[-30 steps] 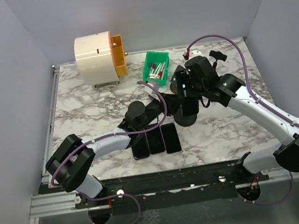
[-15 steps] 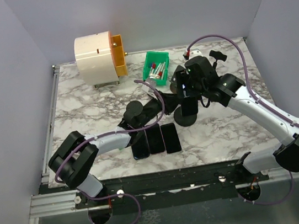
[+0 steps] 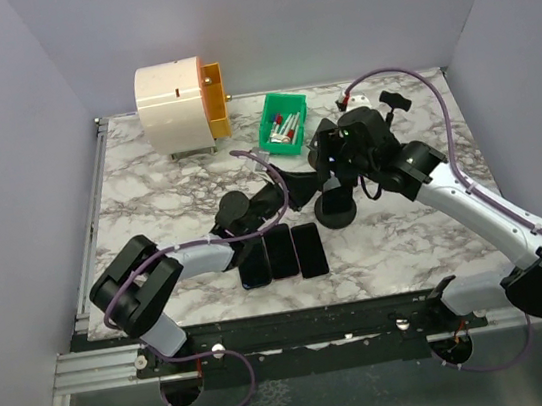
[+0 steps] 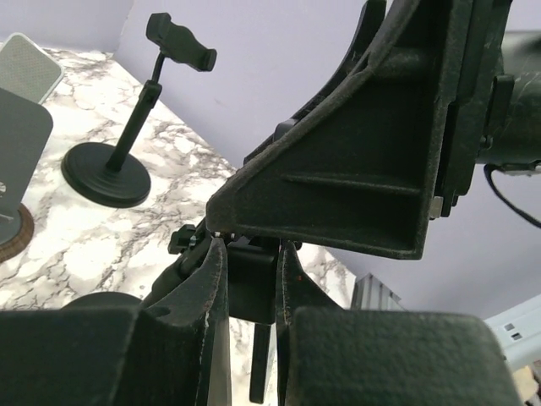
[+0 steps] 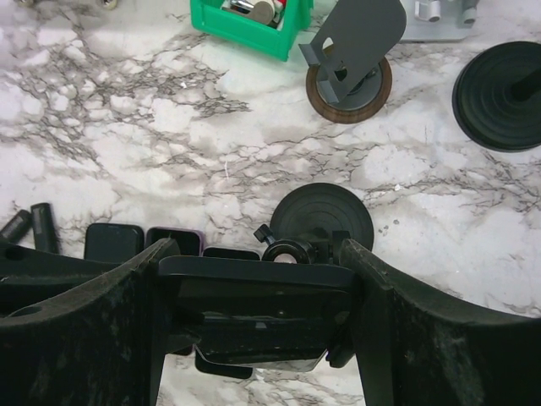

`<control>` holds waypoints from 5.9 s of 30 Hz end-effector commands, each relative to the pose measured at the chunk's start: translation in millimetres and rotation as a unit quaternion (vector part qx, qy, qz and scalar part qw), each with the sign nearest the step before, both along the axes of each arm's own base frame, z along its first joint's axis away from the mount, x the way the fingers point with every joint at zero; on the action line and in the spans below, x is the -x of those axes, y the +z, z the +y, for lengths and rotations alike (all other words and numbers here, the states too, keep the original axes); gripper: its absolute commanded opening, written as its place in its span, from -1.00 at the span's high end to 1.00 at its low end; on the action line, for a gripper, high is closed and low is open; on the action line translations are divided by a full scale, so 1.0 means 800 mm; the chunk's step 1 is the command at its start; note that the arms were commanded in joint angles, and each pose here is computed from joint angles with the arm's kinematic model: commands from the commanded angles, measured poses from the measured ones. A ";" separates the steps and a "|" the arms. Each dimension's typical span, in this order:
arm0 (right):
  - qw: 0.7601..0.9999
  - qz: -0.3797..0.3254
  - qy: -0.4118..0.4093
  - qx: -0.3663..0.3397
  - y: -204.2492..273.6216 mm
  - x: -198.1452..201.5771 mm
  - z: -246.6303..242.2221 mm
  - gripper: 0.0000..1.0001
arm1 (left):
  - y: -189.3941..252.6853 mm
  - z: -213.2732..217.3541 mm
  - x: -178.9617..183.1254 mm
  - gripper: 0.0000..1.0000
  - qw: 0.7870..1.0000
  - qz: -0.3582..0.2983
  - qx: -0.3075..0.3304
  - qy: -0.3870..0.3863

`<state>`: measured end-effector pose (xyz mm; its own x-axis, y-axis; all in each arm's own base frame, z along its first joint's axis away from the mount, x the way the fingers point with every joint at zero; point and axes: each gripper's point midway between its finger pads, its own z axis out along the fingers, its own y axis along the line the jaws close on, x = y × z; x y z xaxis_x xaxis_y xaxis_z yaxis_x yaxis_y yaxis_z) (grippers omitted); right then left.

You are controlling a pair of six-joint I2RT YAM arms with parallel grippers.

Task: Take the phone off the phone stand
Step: Pick up the phone stand with the phone at the center of the board, then place the phone stand with the phone at the center of the board.

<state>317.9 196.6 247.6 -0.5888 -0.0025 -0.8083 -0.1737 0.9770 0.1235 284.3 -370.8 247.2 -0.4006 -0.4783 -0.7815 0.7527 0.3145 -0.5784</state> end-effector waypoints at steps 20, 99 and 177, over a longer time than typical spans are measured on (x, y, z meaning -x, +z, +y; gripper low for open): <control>0.989 -0.006 -0.040 -0.139 0.007 0.010 -0.022 1.00 | -0.028 0.024 -0.015 1.00 0.990 0.091 0.101 -0.025; 0.902 -0.181 0.342 -0.192 0.159 0.125 0.046 1.00 | 0.051 0.026 0.088 -0.24 0.951 -0.054 0.083 -0.292; 0.948 0.005 0.285 -0.138 0.049 0.202 -0.014 -0.61 | 0.021 0.124 0.108 -0.62 0.994 -0.065 -0.076 -0.051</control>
